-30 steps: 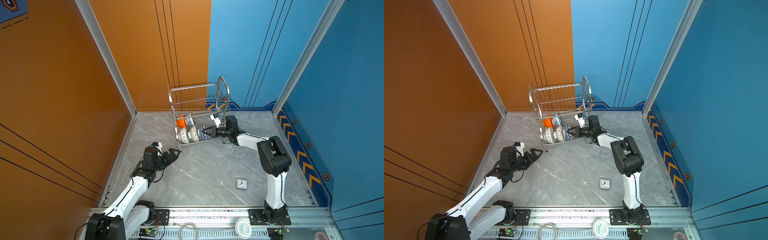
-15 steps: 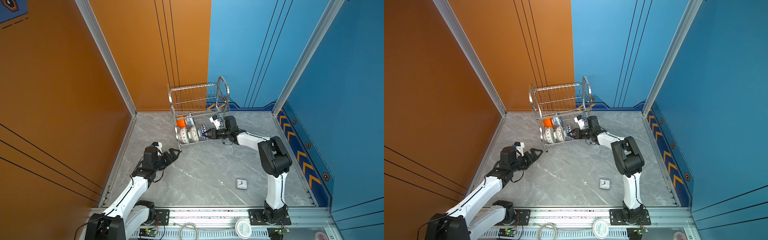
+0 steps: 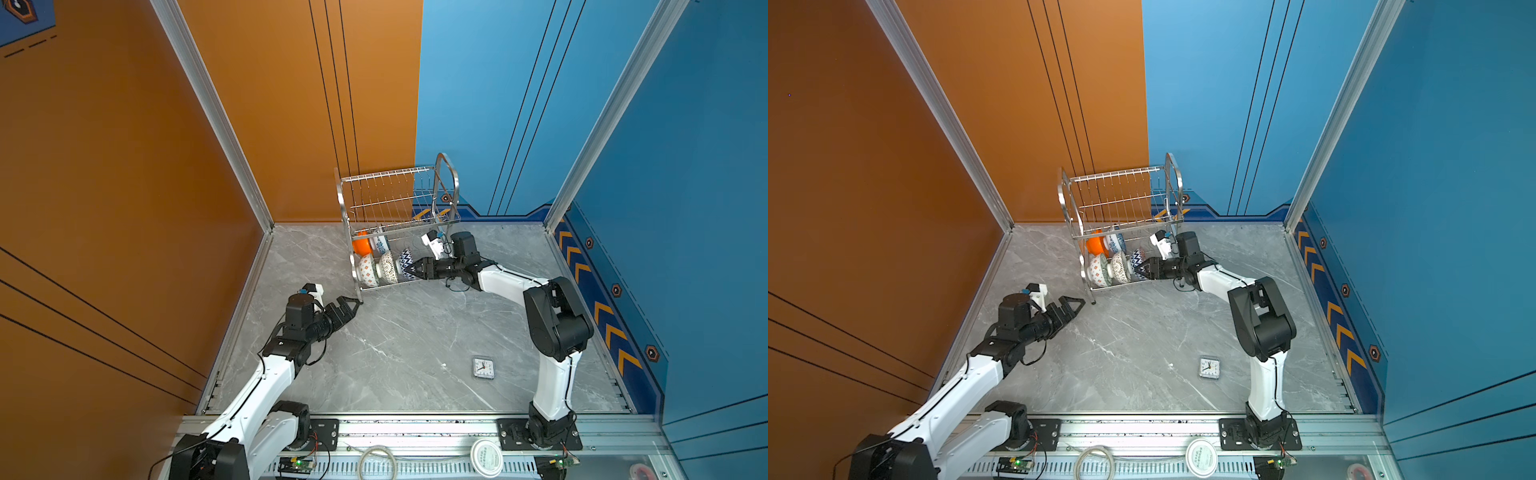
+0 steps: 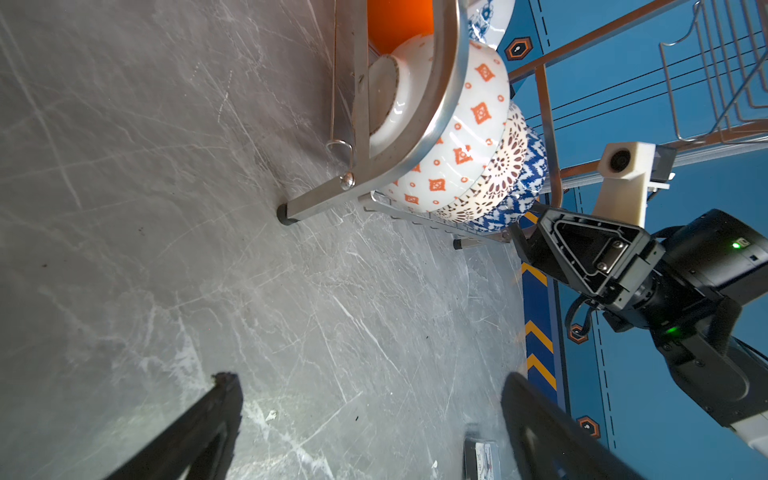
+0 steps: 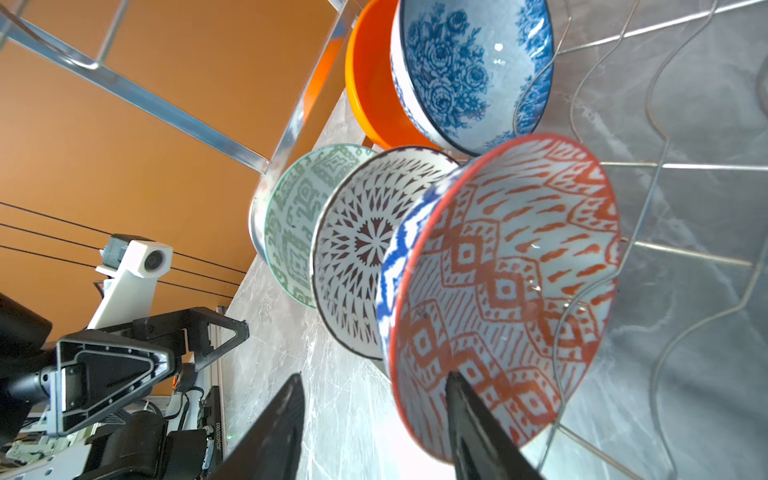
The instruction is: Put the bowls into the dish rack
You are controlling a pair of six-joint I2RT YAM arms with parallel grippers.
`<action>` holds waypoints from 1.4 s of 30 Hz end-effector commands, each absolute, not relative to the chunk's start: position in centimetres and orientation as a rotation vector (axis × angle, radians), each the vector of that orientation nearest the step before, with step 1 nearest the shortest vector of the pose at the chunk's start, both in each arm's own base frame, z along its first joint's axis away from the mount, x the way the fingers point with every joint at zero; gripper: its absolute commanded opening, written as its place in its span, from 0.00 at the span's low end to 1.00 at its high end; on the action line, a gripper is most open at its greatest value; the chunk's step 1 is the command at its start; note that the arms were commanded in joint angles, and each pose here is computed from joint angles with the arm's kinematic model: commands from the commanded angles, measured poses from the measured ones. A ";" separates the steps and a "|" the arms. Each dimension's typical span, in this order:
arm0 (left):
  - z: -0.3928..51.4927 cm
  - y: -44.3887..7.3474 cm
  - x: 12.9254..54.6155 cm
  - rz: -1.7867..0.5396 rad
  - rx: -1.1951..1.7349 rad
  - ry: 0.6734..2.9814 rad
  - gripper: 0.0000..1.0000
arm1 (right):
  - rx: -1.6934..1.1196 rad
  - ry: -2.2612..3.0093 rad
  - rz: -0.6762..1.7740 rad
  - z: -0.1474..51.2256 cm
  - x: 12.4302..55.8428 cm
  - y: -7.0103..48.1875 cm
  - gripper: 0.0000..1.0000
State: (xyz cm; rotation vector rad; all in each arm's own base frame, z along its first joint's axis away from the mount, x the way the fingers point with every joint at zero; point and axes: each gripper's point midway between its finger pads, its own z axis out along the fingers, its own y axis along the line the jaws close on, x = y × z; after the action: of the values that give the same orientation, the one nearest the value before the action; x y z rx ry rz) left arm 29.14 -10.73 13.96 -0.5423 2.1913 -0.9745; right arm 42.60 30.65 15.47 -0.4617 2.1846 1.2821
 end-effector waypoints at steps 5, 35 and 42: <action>15.6 -10.6 29.0 -0.964 -0.504 2.170 0.98 | -0.463 2.146 1.231 17.3 41.1 29.7 0.76; 13.7 7.1 31.7 0.434 -0.433 1.814 0.98 | 0.404 1.794 -0.195 17.4 33.5 -2.3 1.00; 11.9 5.3 36.7 0.329 -0.321 1.871 0.98 | 0.244 1.800 -0.452 13.4 34.6 -2.8 1.00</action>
State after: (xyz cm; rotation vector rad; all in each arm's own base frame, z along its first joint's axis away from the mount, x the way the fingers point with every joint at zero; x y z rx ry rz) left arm 33.67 6.25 8.57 -0.3762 1.9993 0.3915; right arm 33.53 -1.80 10.83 0.2641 1.9508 -0.3364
